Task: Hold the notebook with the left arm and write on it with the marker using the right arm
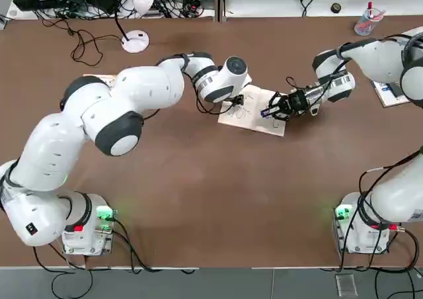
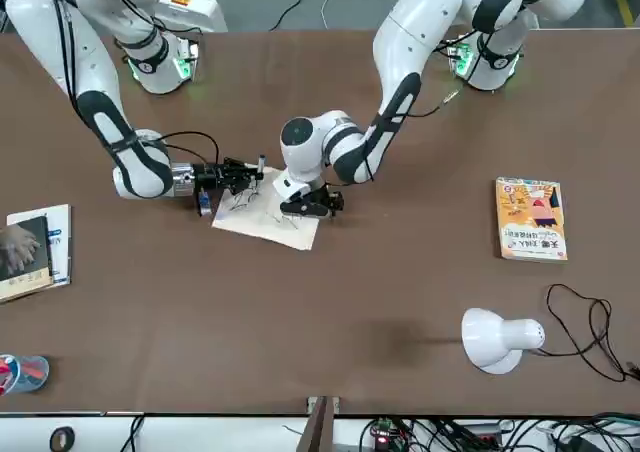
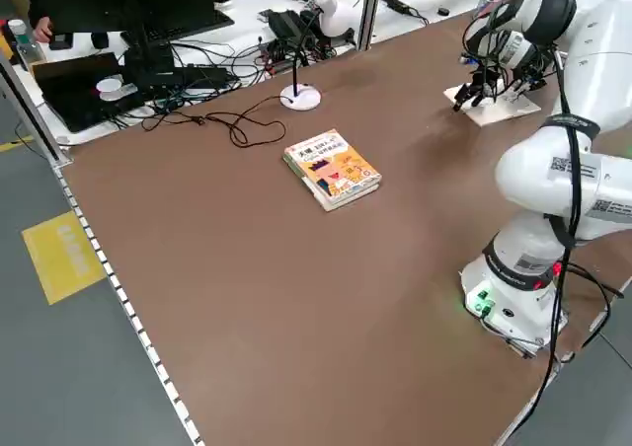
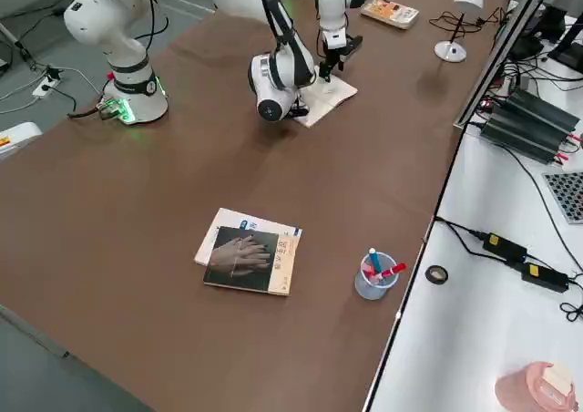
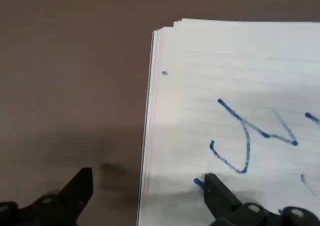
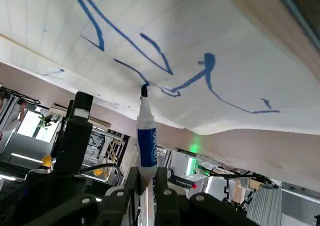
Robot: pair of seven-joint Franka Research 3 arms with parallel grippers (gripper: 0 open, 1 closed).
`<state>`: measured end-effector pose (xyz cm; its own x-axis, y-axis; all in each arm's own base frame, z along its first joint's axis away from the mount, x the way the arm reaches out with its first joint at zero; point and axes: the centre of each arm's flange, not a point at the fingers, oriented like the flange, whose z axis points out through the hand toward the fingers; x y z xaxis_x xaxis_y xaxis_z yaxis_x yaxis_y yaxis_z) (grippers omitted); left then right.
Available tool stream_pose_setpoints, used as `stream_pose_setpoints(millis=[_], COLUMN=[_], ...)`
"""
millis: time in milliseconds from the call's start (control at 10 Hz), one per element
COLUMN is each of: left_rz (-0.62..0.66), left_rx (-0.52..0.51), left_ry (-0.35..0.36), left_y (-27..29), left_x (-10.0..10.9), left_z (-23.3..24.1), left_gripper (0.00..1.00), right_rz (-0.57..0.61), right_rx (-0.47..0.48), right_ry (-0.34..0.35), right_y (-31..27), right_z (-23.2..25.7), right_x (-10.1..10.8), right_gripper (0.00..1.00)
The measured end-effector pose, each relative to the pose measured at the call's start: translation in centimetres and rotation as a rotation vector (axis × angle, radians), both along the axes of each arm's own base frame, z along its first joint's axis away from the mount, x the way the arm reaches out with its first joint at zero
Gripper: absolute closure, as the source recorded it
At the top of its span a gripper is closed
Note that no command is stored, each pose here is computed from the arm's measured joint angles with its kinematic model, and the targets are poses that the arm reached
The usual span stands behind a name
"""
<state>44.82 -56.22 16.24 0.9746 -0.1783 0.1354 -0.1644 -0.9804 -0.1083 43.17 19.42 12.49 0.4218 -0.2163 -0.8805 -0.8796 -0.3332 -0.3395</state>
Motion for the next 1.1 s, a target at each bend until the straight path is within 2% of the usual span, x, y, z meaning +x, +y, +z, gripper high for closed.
stream_pose_setpoints(millis=[1100], left_rz=[0.0], left_rx=[0.0], left_ry=[0.0], left_y=[0.0], left_x=[0.0], left_z=[0.0], left_gripper=[0.0], right_rz=[-0.005], right_rx=[0.006], right_ry=[-0.021], right_y=[-0.18], right_z=[-0.2], right_x=[0.51], right_gripper=[0.83])
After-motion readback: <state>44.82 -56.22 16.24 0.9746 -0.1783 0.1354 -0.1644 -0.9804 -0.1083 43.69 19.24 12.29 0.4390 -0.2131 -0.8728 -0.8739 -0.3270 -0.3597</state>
